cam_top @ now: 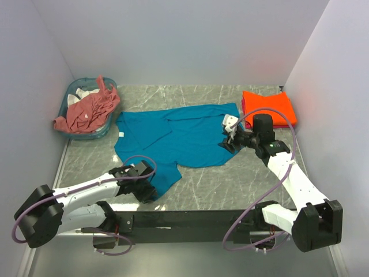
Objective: Fold and stack the t-shirts
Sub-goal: Fold the tshirt
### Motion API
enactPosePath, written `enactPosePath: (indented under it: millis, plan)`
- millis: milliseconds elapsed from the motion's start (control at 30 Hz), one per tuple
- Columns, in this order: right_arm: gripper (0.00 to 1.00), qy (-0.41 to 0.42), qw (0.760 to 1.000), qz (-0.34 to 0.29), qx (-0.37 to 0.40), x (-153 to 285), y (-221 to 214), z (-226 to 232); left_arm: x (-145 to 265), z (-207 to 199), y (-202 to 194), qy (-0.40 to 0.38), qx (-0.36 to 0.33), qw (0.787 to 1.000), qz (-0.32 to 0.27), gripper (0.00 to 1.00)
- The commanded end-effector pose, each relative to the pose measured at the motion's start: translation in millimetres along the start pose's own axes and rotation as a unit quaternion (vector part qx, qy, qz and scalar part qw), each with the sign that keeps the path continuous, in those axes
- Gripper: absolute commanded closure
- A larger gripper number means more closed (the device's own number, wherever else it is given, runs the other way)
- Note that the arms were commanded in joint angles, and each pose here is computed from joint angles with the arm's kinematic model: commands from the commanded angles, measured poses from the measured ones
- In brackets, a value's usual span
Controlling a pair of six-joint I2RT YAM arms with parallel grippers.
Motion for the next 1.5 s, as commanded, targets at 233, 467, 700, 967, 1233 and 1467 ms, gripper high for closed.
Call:
enactPosePath:
  millis: [233,467,700,967,1233,1467]
  plan:
    - [0.41,-0.014,1.0,0.014,0.014,12,0,-6,6,-6,22,-0.017,-0.015,0.996,-0.087,0.97]
    - [0.41,-0.036,0.992,0.114,0.029,27,-46,-18,34,-36,19,-0.094,-0.068,0.989,-0.086,1.0]
    - [0.44,0.028,0.979,0.196,-0.055,22,-117,-47,50,-51,16,-0.141,-0.105,0.981,-0.081,1.0]
    - [0.43,0.175,0.97,0.17,0.017,-8,-127,-68,59,-58,14,-0.156,-0.122,0.977,-0.076,1.0]
    - [0.36,0.257,0.938,0.172,0.156,-40,-129,-74,58,-58,12,-0.162,-0.118,0.977,-0.069,1.0]
    - [0.38,0.278,0.919,0.205,0.192,-64,-137,-82,56,-59,12,-0.16,-0.119,0.978,-0.068,1.0]
Point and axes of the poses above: each gripper's point midway between its finger pads, its own x axis back along the fingers, its own z axis along the line the jaws close on, y = z × x, the point moved 5 cm from there along x, back along the fingers, and after that the axes turned 6 degrees about x, right-handed, at the moved point
